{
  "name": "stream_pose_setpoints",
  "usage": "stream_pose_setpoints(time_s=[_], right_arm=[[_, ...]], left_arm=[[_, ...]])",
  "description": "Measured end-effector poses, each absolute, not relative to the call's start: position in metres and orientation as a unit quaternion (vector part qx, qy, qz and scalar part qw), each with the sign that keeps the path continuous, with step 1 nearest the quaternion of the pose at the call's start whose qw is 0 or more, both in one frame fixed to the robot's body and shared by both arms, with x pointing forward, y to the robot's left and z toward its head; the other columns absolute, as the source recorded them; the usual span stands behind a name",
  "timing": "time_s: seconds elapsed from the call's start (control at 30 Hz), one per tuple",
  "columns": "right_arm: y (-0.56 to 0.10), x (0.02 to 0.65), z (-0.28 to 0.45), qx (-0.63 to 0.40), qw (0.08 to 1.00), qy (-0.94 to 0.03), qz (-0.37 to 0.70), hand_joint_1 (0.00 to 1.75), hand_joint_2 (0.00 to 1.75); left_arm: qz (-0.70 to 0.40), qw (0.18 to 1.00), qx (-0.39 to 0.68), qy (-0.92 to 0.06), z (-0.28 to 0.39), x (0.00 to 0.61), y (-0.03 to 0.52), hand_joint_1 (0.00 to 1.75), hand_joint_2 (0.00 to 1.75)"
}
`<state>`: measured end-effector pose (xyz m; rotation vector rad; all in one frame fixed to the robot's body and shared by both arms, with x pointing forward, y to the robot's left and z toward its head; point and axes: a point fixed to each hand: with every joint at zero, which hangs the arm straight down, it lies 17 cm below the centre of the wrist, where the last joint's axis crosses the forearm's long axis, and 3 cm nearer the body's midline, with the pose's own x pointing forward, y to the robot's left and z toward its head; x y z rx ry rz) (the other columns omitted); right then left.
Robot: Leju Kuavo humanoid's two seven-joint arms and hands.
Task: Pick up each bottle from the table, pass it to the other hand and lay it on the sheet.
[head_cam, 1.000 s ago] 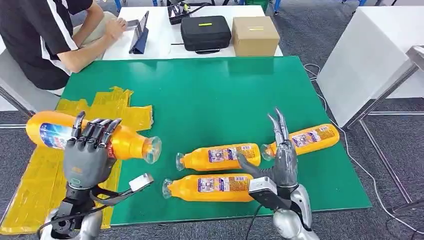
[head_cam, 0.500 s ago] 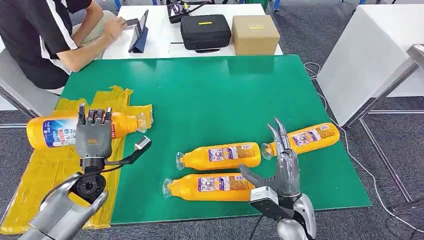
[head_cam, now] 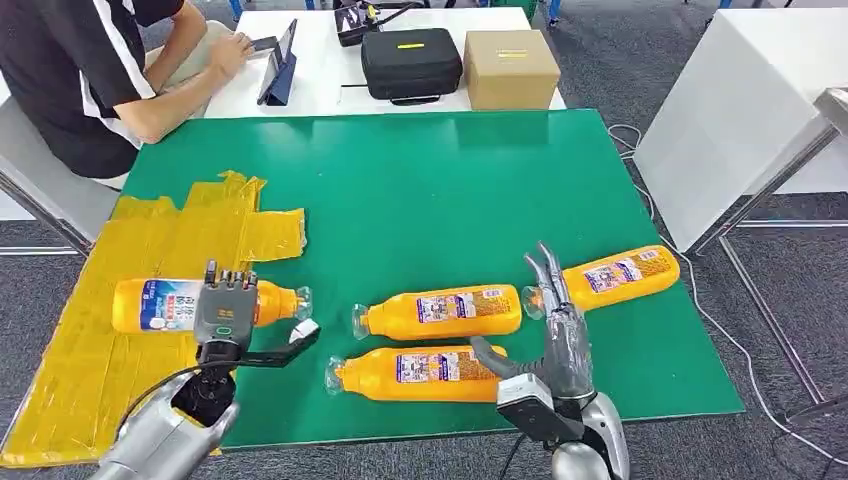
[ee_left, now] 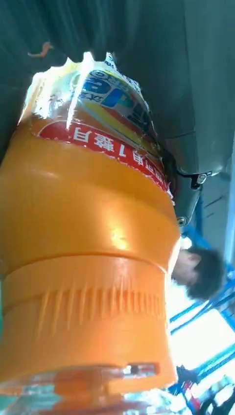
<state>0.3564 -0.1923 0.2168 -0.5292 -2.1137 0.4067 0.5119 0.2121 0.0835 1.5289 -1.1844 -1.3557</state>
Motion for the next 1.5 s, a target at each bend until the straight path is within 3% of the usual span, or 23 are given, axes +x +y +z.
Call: stream_pose_setpoints(time_s=[0.3, 0.33, 0.37, 0.4, 0.43, 0.7, 1.5], right_arm=[[-0.192, 0.359, 0.214, -0.209, 0.453, -0.851, 0.163, 0.0, 1.75], [-0.191, 0.359, 0.214, -0.207, 0.454, -0.851, 0.165, 0.0, 1.75], [-0.189, 0.36, 0.213, -0.204, 0.455, -0.851, 0.167, 0.0, 1.75], [-0.189, 0.361, 0.214, -0.204, 0.454, -0.851, 0.167, 0.0, 1.75], [-0.187, 0.363, 0.214, -0.202, 0.455, -0.851, 0.167, 0.0, 1.75], [-0.185, 0.37, 0.209, -0.201, 0.461, -0.847, 0.169, 0.0, 1.75], [-0.179, 0.373, 0.197, -0.199, 0.478, -0.835, 0.185, 0.0, 1.75]], left_arm=[[-0.497, 0.469, 0.54, -0.492, 0.071, 0.516, 0.225, 1.75, 1.75], [-0.49, 0.478, 0.537, -0.493, 0.07, 0.516, 0.229, 1.68, 1.75], [-0.484, 0.485, 0.536, -0.492, 0.07, 0.516, 0.233, 1.52, 1.75], [-0.476, 0.494, 0.537, -0.491, 0.071, 0.517, 0.239, 0.35, 1.75], [-0.463, 0.506, 0.54, -0.488, 0.072, 0.517, 0.248, 0.03, 1.75], [-0.416, 0.553, 0.56, -0.456, 0.066, 0.513, 0.288, 0.0, 1.75], [-0.429, 0.57, 0.511, -0.48, 0.055, 0.518, 0.27, 0.0, 1.75]])
